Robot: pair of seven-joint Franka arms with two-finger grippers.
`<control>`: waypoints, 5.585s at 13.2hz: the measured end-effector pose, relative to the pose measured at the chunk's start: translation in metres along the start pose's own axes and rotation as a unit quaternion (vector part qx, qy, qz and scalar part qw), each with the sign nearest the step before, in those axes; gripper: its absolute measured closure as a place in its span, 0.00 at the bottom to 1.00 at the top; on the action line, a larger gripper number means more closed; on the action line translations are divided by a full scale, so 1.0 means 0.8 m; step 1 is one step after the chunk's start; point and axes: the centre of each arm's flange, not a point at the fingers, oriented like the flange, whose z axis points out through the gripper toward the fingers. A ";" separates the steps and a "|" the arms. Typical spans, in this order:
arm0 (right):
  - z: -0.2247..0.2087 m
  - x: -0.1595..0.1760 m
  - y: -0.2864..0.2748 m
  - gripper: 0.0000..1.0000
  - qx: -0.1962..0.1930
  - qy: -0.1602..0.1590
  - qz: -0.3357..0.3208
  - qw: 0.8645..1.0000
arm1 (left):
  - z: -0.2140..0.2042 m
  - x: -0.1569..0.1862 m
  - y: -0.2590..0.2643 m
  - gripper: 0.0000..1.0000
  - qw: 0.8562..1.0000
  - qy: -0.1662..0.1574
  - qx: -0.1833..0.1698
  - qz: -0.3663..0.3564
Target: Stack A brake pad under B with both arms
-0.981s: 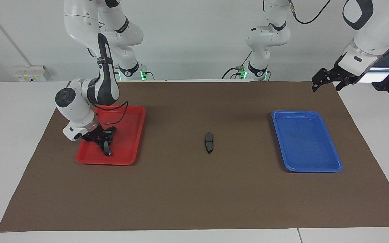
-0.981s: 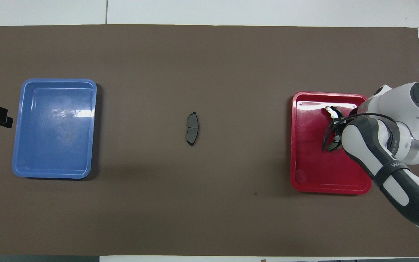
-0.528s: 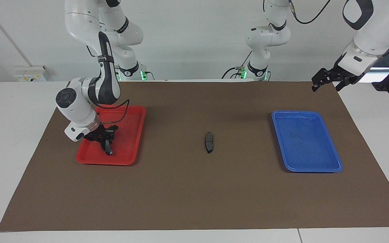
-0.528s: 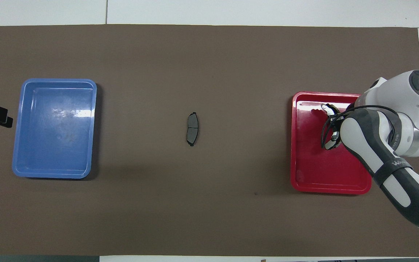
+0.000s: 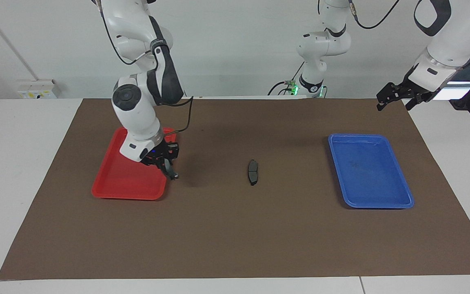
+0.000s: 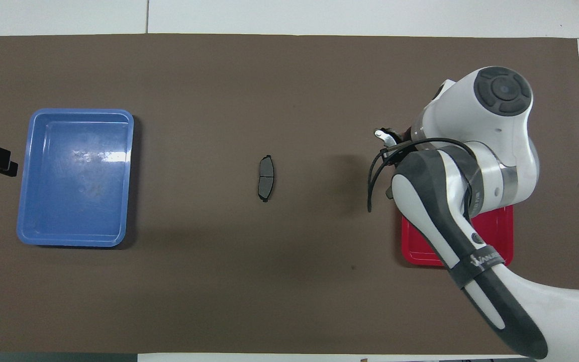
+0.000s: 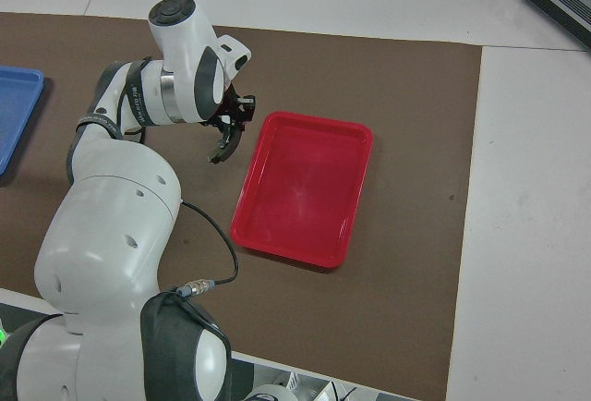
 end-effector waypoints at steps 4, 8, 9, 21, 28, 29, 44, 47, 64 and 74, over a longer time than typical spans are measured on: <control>-0.003 0.035 -0.114 0.57 0.025 0.016 0.071 0.997 | 0.000 0.000 0.000 0.00 1.000 0.000 0.000 0.000; 0.060 0.066 -0.193 0.57 0.026 0.020 0.132 0.991 | 0.000 0.000 0.000 0.00 1.000 0.000 0.000 0.000; 0.074 0.065 -0.210 0.57 0.026 0.017 0.143 0.989 | 0.000 0.000 0.000 0.00 1.000 0.000 0.000 0.000; 0.127 0.054 -0.292 0.57 0.061 0.026 0.164 0.984 | 0.000 0.000 0.000 0.00 1.000 0.000 0.000 0.000; 0.143 0.052 -0.290 0.57 0.052 0.020 0.152 0.987 | 0.000 0.000 0.000 0.00 1.000 0.000 0.000 0.000; 0.147 0.051 -0.289 0.57 0.050 0.018 0.150 0.987 | 0.000 0.000 0.000 0.00 1.000 0.000 0.000 0.000; 0.157 0.050 -0.285 0.57 0.052 0.029 0.147 0.987 | 0.000 0.000 0.000 0.00 1.000 0.000 0.000 0.000; 0.157 0.048 -0.285 0.56 0.054 0.032 0.147 0.987 | 0.000 0.000 0.000 0.00 1.000 0.000 0.000 0.000; -0.120 0.009 0.044 0.00 0.022 -0.024 0.184 0.982 | 0.000 0.000 0.000 0.00 1.000 0.000 0.000 0.000; -0.265 -0.143 0.249 0.00 0.003 -0.047 0.178 0.983 | 0.000 0.000 0.000 0.00 1.000 0.000 0.000 0.000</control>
